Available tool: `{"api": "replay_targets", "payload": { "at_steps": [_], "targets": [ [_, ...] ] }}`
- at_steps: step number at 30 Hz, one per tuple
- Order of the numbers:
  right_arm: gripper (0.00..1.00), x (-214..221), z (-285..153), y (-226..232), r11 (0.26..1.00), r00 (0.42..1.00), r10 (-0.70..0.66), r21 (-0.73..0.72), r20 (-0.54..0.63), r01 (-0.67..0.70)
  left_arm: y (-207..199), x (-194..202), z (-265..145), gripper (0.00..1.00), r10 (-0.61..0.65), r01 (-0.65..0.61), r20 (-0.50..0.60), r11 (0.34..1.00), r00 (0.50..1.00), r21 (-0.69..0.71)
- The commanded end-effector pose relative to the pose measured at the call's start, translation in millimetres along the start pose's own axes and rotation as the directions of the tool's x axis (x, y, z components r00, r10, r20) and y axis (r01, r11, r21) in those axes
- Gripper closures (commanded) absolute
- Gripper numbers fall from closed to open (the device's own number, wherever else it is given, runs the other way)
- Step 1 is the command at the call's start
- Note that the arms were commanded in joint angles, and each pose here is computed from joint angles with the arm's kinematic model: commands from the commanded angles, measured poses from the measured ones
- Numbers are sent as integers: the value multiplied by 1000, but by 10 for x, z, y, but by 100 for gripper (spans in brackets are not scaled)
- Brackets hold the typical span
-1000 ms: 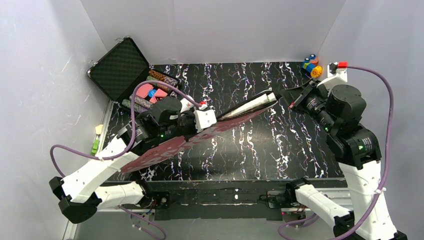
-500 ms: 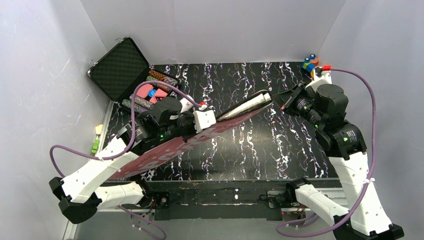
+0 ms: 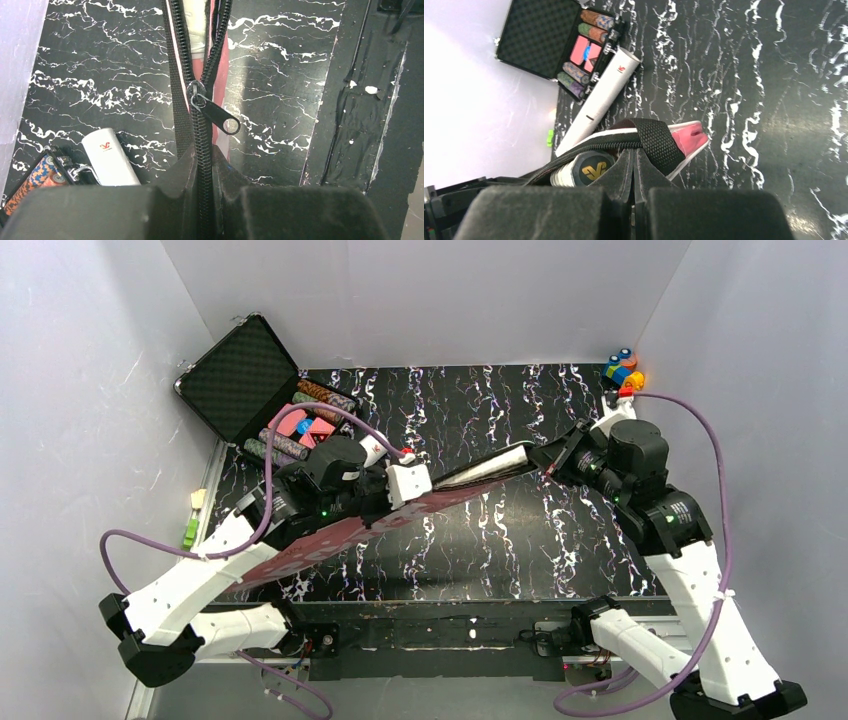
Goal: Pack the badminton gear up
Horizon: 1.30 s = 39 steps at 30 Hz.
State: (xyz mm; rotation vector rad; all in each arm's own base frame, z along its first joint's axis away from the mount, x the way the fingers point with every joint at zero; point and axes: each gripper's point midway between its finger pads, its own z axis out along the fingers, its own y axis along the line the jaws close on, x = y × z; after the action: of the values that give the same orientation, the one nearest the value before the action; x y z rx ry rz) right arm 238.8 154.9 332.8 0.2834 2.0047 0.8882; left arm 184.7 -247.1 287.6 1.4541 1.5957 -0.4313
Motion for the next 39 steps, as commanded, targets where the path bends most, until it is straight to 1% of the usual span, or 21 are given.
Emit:
{"api": "replay_targets", "payload": {
  "at_steps": [1,2,4,5,6,9,13,17,18,20,21,22,23,24,25,28,30,33,35,39],
  "targets": [
    [99,-179,-314,-151,981,991,-128,154,38,121,186,-567,-136,100,68,-53,213,996,975,-77],
    [99,-271,-394,-167,971,985,-164,187,58,151,181,-558,-134,100,69,-55,211,996,975,-75],
    [96,-445,-543,-59,964,971,-214,184,104,193,172,-544,-122,100,69,-55,208,996,976,-72],
    [95,-509,-597,21,965,967,-225,165,122,203,169,-541,-114,100,68,-55,208,996,976,-69],
    [97,-551,-640,107,968,964,-227,139,137,208,163,-542,-113,100,68,-55,209,996,976,-67],
    [99,-589,-673,377,979,967,-202,23,155,201,162,-539,-99,100,66,-54,206,996,976,-65],
    [99,-520,-626,574,980,978,-173,-80,115,183,167,-556,-106,100,65,-53,208,997,976,-64],
    [98,-342,-588,807,956,985,-170,-236,39,175,174,-550,-97,100,66,-54,205,996,976,-66],
    [92,-281,-592,867,945,986,-168,-282,16,166,174,-547,-99,100,67,-55,205,996,976,-67],
    [77,-137,-635,1002,909,985,-170,-390,-32,144,179,-529,-90,100,69,-56,199,996,977,-71],
    [65,-44,-655,1051,889,983,-172,-440,-69,125,191,-517,-83,100,71,-56,195,995,978,-77],
    [56,51,-668,1089,870,979,-170,-484,-109,97,199,-515,-82,100,72,-57,193,995,979,-83],
    [49,206,-636,1076,851,971,-163,-523,-174,49,214,-510,-78,100,71,-55,190,995,979,-89],
    [45,241,-651,1114,832,971,-151,-554,-186,23,230,-516,-74,100,69,-51,190,994,979,-96],
    [41,381,-581,1049,826,964,-130,-564,-231,-24,249,-517,-69,100,66,-47,190,993,980,-104],
    [36,591,-511,1033,786,960,-98,-611,-264,-88,313,-524,-43,100,53,-28,187,991,981,-130],
    [34,704,-434,1048,786,959,-99,-612,-266,-89,369,-526,-23,100,37,-9,182,988,983,-154],
    [33,850,-267,1102,801,966,-102,-596,-239,-62,461,-514,36,100,1,34,176,980,984,-195],
    [32,874,-145,1188,795,978,-74,-603,-196,-60,485,-505,74,100,-14,50,173,978,985,-203],
    [32,871,86,1245,794,988,-2,-601,-153,-91,500,-477,118,100,-35,71,167,975,985,-211]
  ]
}}
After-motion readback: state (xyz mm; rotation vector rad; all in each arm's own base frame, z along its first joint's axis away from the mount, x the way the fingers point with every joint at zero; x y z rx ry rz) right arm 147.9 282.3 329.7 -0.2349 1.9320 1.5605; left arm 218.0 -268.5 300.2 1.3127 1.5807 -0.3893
